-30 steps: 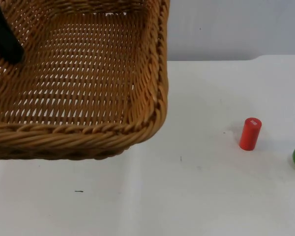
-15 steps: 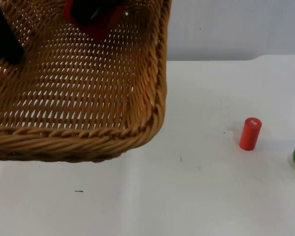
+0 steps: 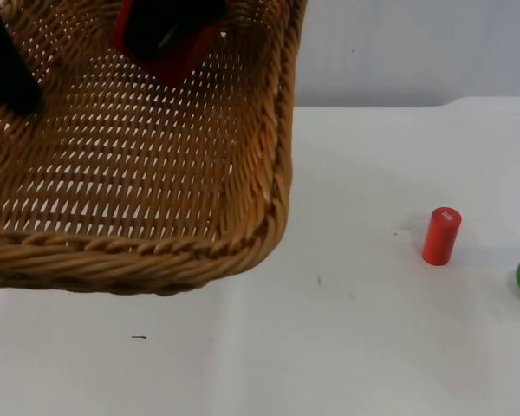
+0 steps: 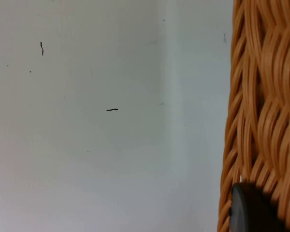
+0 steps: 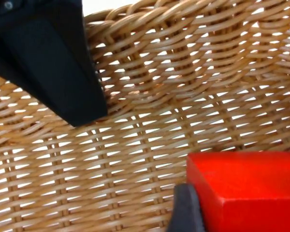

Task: Pick up the basket with the left hand and place the object to the left of the red cylinder into the basket with the right hand.

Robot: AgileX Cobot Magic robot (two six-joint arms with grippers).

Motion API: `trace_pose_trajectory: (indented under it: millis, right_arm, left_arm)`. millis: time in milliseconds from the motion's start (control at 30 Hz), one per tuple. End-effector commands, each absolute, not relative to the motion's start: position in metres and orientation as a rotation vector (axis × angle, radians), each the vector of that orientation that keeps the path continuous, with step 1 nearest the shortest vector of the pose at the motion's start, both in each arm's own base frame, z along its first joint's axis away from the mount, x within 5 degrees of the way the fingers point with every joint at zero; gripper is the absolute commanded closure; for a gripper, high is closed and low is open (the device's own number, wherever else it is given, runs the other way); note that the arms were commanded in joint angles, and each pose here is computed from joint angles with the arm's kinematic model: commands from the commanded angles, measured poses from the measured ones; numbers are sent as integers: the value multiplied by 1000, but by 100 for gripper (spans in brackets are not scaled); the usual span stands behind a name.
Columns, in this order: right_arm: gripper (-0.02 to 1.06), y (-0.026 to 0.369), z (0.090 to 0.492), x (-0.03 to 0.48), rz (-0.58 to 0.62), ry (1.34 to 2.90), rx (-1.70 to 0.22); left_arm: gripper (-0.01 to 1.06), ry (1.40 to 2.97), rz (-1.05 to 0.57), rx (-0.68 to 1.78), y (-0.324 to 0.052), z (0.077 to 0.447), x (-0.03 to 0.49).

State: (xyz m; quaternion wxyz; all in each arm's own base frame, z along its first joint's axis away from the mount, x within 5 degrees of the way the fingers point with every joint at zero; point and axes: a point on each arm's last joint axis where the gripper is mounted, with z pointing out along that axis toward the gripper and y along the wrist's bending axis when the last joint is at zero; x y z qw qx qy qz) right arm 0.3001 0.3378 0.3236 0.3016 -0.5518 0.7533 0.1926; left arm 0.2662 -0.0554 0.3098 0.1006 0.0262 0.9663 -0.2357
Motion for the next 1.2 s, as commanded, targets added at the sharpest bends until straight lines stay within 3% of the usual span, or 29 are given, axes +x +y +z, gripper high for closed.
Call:
trace_pose_trajectory:
  millis: [0,33,100,167,800,1167]
  right_arm:
    - [30,338,327,300,524,1997,-1436]
    - [30,338,327,300,524,1997,-1436]
    - [18,338,330,300,522,1991,-1430]
    - [13,337,333,299,522,1977,-1418]
    - [13,317,377,281,532,1930,-1370]
    - [13,276,406,254,448,1935,-1231]
  left_arm:
    - [105,2830,-748,89,-60,315,263]
    - [105,2830,-748,89,-60,315,263]
    - [105,2830,-748,89,-60,315,263]
    - [105,2830,-748,89,-60,315,263]
    - [105,2830,-748,89,-60,315,263]
    - [105,2830,-751,89,-60,315,263]
